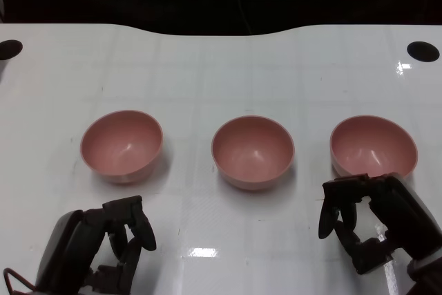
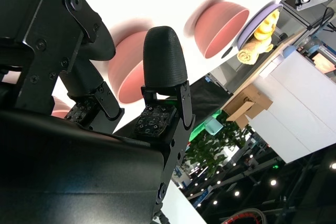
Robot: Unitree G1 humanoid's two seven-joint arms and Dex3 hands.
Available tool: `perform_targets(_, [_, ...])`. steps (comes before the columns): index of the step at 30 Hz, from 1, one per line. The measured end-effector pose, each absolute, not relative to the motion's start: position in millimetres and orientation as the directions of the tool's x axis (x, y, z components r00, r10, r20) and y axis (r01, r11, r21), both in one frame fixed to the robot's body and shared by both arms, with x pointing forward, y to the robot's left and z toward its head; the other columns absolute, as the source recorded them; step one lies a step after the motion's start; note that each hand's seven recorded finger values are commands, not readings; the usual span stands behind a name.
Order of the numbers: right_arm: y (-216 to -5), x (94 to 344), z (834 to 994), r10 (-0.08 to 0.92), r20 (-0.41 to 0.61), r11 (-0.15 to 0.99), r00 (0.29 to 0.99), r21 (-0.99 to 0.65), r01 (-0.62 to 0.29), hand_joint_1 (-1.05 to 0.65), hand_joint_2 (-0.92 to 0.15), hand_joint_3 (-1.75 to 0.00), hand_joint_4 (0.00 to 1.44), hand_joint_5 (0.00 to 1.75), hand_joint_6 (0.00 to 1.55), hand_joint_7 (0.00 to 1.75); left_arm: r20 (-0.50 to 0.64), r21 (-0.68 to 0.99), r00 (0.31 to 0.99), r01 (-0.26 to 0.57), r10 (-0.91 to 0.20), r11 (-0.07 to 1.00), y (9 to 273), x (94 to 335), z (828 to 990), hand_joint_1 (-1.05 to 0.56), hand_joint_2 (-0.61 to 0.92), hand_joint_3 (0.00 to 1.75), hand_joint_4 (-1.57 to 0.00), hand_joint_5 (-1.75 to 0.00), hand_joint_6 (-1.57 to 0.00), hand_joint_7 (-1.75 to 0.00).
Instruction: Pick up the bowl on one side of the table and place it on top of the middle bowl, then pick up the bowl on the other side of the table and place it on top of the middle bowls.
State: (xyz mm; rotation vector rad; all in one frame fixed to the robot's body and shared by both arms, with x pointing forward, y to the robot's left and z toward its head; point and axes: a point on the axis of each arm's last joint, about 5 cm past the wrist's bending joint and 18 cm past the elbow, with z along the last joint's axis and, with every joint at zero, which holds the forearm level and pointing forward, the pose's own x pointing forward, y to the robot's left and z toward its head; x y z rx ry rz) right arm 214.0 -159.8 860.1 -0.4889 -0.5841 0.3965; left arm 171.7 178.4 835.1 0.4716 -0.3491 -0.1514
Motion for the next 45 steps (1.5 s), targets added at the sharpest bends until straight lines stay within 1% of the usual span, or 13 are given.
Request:
perform_targets(12, [-160,214,858.7,0.480,0.419,0.815,0.771,-0.538,-0.216,0.23,0.06,-1.75,1.06,1.75,1.05,1.27,0.291,0.469,0.931,0.063,-0.222,0.881,178,172,834.7,-0.05,0.17,1.59,-0.97,-1.62,-0.92,-1.39])
perform_targets(14, [-160,214,858.4,0.479,0.417,0.816,0.772,-0.537,-0.215,0.23,0.05,-1.75,1.06,1.74,1.05,1.27,0.293,0.468,0.930,0.061,-0.220,0.882,178,172,834.8,-0.06,0.17,1.58,-0.96,-1.62,-0.91,-1.38])
perform_targets(15, [-160,214,858.4,0.478,0.418,0.816,0.773,-0.537,-0.214,0.23,0.05,-1.75,1.06,1.74,1.05,1.27,0.294,0.468,0.930,0.060,-0.219,0.882,178,172,834.9,-0.06,0.19,1.53,-0.93,-1.62,-0.91,-1.29])
perform_targets(18, [-160,214,858.8,0.476,0.423,0.818,0.771,-0.535,-0.211,0.23,0.05,-1.75,1.06,1.74,1.05,1.27,0.296,0.458,0.931,0.056,-0.212,0.887,178,173,834.7,-0.08,0.31,1.27,-0.81,-1.50,-0.90,-0.90])
perform_targets(21, [-160,214,858.9,0.477,0.424,0.818,0.770,-0.535,-0.212,0.23,0.06,-1.75,1.06,1.74,1.05,1.27,0.290,0.458,0.935,0.053,-0.206,0.887,179,174,834.9,-0.18,0.56,0.72,-0.68,-1.09,-0.83,-0.53])
perform_targets(22, [-160,214,858.9,0.477,0.424,0.818,0.770,-0.535,-0.212,0.23,0.06,-1.75,1.06,1.74,1.05,1.27,0.277,0.473,0.940,0.049,-0.201,0.879,179,174,835.6,-0.26,0.69,0.45,-0.69,-0.86,-0.79,-0.40])
perform_targets(23, [-160,214,859.0,0.477,0.425,0.818,0.769,-0.535,-0.212,0.23,0.06,-1.75,1.06,1.74,1.05,1.27,0.259,0.498,0.946,0.042,-0.195,0.866,179,175,837.2,-0.29,0.77,0.29,-0.69,-0.78,-0.78,-0.33])
perform_targets(25, [-159,214,859.0,0.478,0.425,0.818,0.769,-0.534,-0.213,0.23,0.06,-1.75,1.06,1.74,1.05,1.27,0.247,0.532,0.953,0.020,-0.177,0.846,179,176,840.9,-0.31,0.84,0.15,-0.69,-0.72,-0.78,-0.26])
perform_targets(26, [-159,214,859.0,0.477,0.426,0.818,0.769,-0.534,-0.213,0.23,0.06,-1.75,1.07,1.74,1.05,1.27,0.237,0.550,0.956,0.014,-0.172,0.835,179,176,842.2,-0.37,0.88,0.08,-0.59,-0.85,-0.72,-0.19])
perform_targets(29, [-159,215,859.2,0.476,0.425,0.819,0.770,-0.533,-0.212,0.25,0.07,-1.75,1.06,1.74,1.05,1.27,0.215,0.618,0.964,-0.013,-0.154,0.786,179,177,848.2,-0.44,0.91,0.03,-0.44,-0.91,-0.66,-0.11])
perform_targets(34, [-158,215,859.0,0.475,0.425,0.820,0.771,-0.531,-0.213,0.25,0.06,-1.75,1.07,1.74,1.06,1.27,0.236,0.763,0.963,-0.102,-0.129,0.639,177,181,863.2,-0.48,0.92,0.01,-0.36,-0.75,-0.61,-0.03])
perform_targets(38, [-158,215,859.0,0.474,0.424,0.821,0.771,-0.531,-0.213,0.26,0.06,-1.75,1.07,1.74,1.06,1.27,0.236,0.845,0.966,-0.150,-0.106,0.513,172,185,874.8,-0.46,0.89,0.00,-0.27,-0.66,-0.48,0.00])
perform_targets(45, [-158,215,859.0,0.474,0.425,0.821,0.771,-0.530,-0.213,0.26,0.06,-1.75,1.07,1.74,1.06,1.27,0.176,0.935,0.981,-0.139,-0.087,0.325,164,195,885.9,-0.53,0.85,0.00,-0.16,-0.61,-0.31,0.00])
